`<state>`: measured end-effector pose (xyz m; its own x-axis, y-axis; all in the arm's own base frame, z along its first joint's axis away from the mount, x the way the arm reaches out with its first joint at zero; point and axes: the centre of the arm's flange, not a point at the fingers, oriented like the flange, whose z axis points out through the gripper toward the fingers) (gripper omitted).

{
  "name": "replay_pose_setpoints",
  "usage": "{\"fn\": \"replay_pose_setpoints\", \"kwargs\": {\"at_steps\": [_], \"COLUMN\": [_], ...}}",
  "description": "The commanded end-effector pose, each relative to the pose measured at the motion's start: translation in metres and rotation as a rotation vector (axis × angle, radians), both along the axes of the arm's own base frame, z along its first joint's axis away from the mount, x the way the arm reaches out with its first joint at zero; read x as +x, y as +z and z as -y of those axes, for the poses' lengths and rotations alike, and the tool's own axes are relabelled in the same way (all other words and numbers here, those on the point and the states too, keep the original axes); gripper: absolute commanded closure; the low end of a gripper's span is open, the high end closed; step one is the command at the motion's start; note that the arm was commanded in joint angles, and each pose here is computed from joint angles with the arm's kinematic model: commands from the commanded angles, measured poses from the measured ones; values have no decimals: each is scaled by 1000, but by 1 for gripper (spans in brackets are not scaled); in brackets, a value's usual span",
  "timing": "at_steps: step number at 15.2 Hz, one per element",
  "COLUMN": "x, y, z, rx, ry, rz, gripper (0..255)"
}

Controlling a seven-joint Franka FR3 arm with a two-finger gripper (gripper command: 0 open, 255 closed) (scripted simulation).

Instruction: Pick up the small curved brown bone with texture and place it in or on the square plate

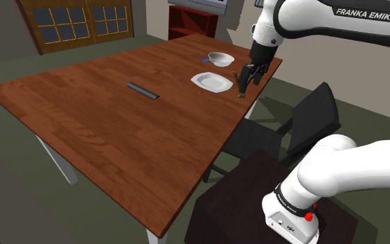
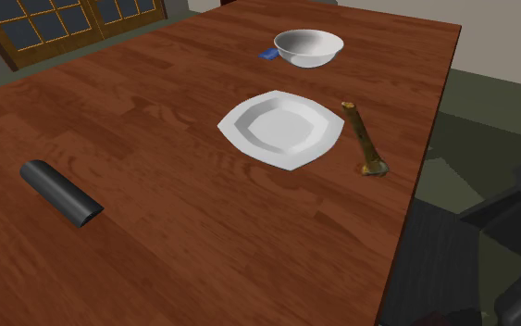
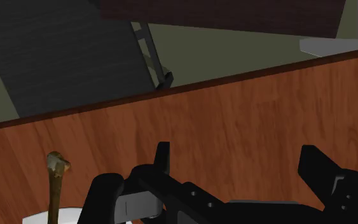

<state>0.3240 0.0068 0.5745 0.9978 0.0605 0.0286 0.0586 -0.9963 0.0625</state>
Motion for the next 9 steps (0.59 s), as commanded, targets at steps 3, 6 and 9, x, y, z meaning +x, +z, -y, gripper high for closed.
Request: {"fn": "replay_pose_setpoints", "kwargs": {"at_steps": [3, 6, 9], "x": [-1, -1, 3], "y": [-13, -32, -51], "z": [22, 56, 89], "rx": [-3, -8, -13], "ry": [39, 99, 158], "rz": [48, 121, 193], "gripper": [0, 0, 0]}}
